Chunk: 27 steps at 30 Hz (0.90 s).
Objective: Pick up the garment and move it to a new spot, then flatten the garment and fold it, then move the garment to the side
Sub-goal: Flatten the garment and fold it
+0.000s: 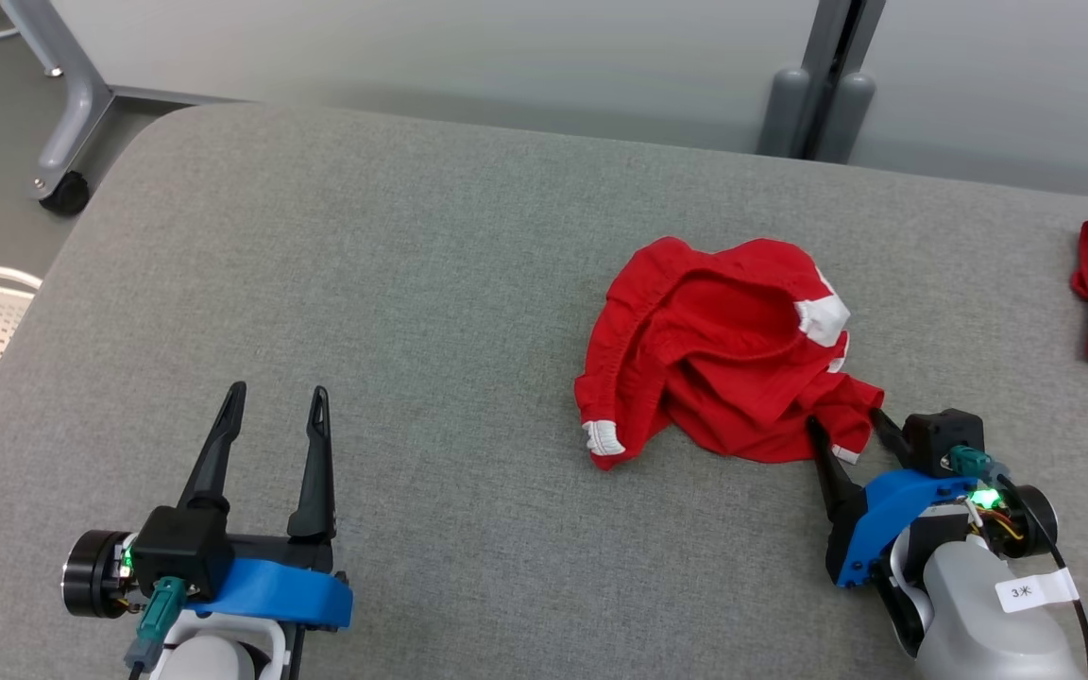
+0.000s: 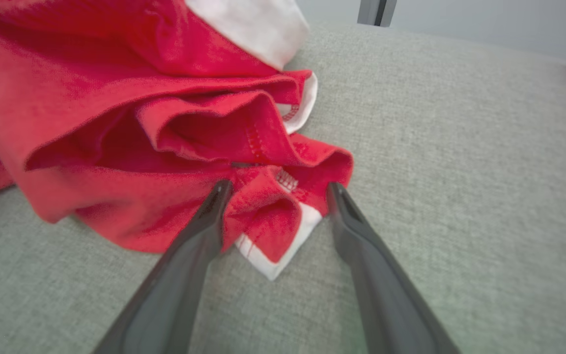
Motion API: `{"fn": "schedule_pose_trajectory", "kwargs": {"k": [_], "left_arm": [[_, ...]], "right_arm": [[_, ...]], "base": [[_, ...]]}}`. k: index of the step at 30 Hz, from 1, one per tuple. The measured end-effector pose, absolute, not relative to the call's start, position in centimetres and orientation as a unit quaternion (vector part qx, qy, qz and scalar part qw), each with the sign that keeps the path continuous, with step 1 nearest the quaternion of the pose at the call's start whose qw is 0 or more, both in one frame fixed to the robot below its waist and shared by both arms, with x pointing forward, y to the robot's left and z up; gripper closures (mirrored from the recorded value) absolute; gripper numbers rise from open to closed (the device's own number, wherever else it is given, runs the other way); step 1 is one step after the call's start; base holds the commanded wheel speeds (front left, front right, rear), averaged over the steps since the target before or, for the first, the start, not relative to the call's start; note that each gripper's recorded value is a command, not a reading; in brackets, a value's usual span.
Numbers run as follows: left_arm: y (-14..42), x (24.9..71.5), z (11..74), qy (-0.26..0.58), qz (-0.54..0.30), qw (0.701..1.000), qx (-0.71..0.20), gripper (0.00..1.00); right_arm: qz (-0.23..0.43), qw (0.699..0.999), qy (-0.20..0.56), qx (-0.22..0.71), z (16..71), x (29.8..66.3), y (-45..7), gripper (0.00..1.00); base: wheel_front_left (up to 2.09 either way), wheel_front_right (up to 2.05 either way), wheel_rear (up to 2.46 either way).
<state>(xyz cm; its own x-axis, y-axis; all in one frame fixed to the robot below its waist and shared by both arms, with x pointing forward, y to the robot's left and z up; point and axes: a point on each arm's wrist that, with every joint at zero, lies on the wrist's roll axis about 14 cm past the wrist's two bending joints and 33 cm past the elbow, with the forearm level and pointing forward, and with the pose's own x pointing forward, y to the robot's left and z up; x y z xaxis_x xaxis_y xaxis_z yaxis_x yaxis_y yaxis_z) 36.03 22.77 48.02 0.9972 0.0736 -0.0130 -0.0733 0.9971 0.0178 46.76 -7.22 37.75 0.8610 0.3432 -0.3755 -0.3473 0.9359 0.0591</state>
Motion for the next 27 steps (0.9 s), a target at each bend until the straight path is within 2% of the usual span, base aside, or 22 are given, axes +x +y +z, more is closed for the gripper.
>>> {"fn": "schedule_pose_trajectory", "kwargs": {"k": [7, 9, 10, 17, 27], "left_arm": [[23.1, 36.6, 48.0, 0.008, 0.041, 0.999, 0.010, 0.00], [23.1, 36.6, 47.9, 0.009, 0.042, 0.999, 0.010, 0.00], [23.1, 36.6, 47.9, 0.009, 0.041, 0.999, 0.010, 0.00], [22.4, 36.8, 48.1, 0.005, 0.031, 0.999, 0.005, 0.00], [19.6, 37.0, 48.5, -0.005, -0.009, 1.000, -0.006, 0.00]], "right_arm": [[0.181, 0.958, 0.222, -0.001, 36.1, 47.3, -6.4, 0.00], [0.181, 0.957, 0.226, 0.003, 35.9, 47.3, -6.2, 0.90], [0.180, 0.957, 0.227, 0.007, 35.9, 47.3, -6.1, 1.00], [0.176, 0.962, 0.206, 0.028, 37.4, 46.8, -5.8, 1.00], [0.190, 0.973, 0.124, 0.047, 41.5, 43.1, -6.6, 1.00]], "base": [[0.00, 0.00, 0.00], [0.00, 0.00, 0.00], [0.00, 0.00, 0.00], [0.00, 0.00, 0.00], [0.00, 0.00, 0.00]]}}
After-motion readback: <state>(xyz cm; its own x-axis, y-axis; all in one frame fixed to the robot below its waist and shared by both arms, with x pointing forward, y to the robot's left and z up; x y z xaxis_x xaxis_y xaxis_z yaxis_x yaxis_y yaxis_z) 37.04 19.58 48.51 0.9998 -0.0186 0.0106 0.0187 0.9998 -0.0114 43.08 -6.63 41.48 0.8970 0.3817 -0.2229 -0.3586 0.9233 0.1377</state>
